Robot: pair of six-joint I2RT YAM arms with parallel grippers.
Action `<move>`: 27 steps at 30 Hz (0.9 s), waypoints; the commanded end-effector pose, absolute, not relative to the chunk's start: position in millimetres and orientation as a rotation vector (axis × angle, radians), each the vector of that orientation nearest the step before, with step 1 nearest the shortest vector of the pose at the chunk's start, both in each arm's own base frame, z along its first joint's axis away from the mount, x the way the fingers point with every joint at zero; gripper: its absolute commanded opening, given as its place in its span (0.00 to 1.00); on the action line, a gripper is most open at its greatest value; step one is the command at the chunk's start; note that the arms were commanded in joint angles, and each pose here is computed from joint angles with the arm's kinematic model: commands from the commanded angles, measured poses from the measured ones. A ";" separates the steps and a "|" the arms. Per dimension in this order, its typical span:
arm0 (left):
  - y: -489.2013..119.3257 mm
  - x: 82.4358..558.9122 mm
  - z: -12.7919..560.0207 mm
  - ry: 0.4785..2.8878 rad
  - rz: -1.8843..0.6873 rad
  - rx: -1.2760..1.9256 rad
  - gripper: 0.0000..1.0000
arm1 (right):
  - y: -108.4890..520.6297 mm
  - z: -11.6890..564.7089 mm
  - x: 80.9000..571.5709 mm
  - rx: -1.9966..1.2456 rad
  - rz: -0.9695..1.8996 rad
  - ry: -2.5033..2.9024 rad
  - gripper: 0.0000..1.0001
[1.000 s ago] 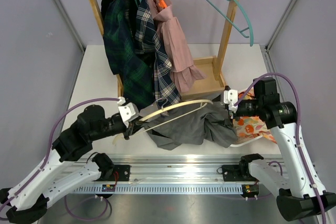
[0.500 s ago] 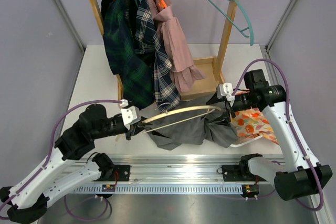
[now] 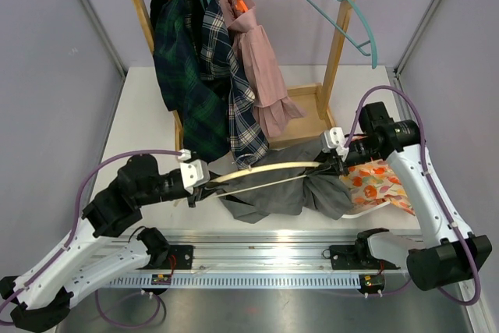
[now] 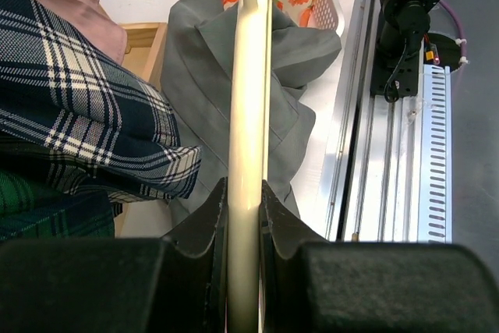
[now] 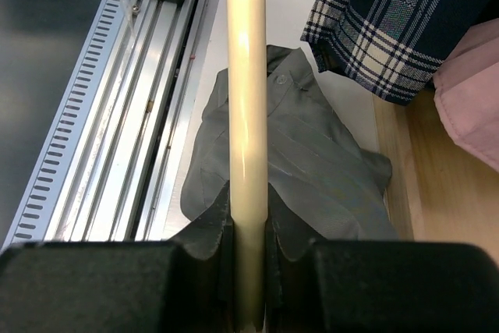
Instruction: Remove the skirt from the hanger
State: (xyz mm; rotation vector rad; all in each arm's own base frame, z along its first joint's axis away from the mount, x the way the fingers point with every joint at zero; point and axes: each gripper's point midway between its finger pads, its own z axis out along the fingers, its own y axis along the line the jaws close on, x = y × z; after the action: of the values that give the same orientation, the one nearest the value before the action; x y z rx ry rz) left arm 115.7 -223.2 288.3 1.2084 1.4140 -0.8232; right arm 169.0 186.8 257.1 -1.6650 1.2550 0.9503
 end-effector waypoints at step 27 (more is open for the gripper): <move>-77.8 141.7 418.3 1.305 -0.565 0.217 0.99 | 153.9 460.0 178.6 -0.708 0.635 1.162 0.00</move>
State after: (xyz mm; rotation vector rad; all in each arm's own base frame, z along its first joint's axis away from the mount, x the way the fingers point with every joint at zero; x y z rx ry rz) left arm 127.1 -77.9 434.2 0.2850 1.2308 -0.5909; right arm 162.9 169.4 402.5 -0.9646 1.2374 0.6848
